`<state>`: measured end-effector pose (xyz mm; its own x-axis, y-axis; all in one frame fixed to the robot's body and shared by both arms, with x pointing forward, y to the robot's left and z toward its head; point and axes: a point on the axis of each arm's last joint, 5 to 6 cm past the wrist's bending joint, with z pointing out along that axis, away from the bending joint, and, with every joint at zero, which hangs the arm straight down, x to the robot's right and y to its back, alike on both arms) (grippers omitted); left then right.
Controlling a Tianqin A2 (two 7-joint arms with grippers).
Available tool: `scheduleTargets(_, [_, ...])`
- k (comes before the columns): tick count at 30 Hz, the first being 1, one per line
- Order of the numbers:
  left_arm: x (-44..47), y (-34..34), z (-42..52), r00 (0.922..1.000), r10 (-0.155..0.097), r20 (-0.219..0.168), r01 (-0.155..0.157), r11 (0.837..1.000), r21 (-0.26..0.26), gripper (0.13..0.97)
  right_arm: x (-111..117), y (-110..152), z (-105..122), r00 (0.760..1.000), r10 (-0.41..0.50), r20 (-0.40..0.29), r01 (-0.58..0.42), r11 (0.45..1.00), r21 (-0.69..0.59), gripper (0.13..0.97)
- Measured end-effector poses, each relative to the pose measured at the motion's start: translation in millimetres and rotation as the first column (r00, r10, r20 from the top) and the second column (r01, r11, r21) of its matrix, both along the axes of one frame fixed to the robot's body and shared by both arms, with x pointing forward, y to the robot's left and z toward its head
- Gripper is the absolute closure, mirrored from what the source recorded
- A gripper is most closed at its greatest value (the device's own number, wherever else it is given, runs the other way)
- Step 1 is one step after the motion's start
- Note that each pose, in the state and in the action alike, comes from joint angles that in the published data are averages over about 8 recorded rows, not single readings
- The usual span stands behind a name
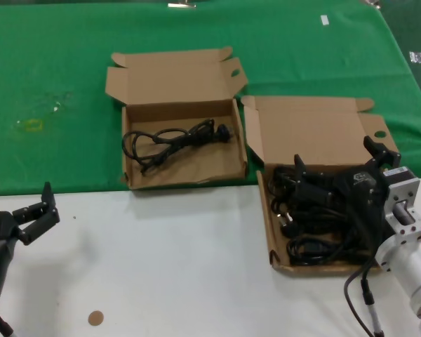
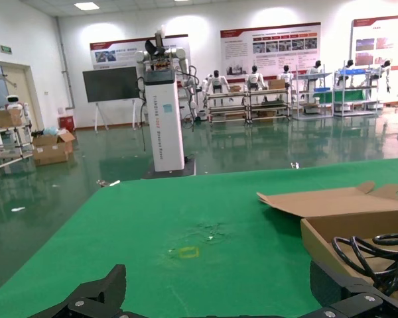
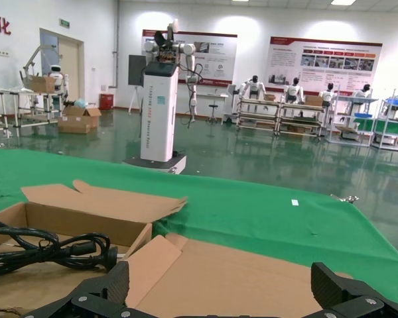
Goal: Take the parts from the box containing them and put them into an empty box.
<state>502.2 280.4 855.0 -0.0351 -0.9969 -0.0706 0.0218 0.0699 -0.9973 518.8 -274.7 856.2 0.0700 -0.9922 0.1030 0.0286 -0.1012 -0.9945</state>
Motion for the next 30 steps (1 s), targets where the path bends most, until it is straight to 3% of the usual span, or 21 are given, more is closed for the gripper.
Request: scheduleTargets(30, [0.0, 0.0, 0.0, 1.0000, 0.000, 0.000, 0.000, 1.000, 0.000, 0.132, 0.0, 0.0, 0.0, 1.000, 0.000, 0.000, 0.000, 1.000, 0.000, 0.130])
